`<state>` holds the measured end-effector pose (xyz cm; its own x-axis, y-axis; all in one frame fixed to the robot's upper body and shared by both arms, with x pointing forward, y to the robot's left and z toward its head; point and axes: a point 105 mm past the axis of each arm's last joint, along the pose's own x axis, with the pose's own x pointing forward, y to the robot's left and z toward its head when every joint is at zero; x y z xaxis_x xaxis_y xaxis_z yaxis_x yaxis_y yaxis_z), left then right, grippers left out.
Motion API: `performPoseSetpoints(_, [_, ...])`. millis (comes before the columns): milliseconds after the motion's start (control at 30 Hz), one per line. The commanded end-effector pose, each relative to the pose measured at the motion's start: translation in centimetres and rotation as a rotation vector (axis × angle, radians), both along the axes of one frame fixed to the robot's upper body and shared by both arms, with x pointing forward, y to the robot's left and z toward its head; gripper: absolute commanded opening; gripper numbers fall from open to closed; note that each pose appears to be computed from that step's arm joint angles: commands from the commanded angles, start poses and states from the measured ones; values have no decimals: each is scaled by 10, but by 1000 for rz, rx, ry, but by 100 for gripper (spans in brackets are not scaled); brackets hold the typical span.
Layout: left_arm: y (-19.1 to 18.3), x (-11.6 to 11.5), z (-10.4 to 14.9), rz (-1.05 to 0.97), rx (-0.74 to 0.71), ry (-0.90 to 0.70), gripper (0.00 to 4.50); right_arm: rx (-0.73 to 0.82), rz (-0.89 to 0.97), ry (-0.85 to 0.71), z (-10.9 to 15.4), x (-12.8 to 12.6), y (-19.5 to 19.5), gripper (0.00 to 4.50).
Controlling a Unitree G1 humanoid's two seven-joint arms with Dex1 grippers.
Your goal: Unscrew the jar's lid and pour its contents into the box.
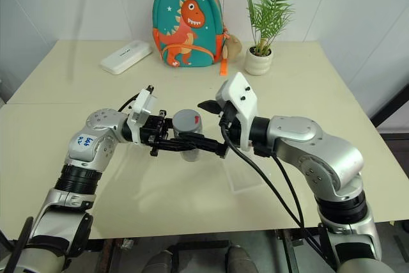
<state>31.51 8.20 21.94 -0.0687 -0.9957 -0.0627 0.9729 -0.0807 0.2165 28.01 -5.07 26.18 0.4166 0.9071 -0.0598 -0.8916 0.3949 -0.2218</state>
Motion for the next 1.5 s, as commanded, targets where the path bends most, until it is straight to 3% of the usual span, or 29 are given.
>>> performPoseSetpoints(33, [4, -8, 9, -31, -22, -50, 193, 30, -89, -49, 16, 3, -25, 447])
performPoseSetpoints(400, [6, -6, 7, -24, -21, -35, 193, 14, 39, -8, 13, -25, -27, 447])
performPoseSetpoints(633, [4, -5, 9, -31, -24, -30, 193, 84, 10, -54, 28, -16, -24, 447])
performPoseSetpoints(900, [-3, -2, 10, -63, -17, -21, 193, 157, 80, -62, 39, -8, 7, 447])
performPoseSetpoints(1100, [-7, -1, 14, -72, -14, -18, 193, 138, 34, -42, 29, 11, 33, 447])
performPoseSetpoints(1500, [-7, -1, 14, -71, -16, -23, 193, 144, 116, 1, 22, 0, 45, 447])
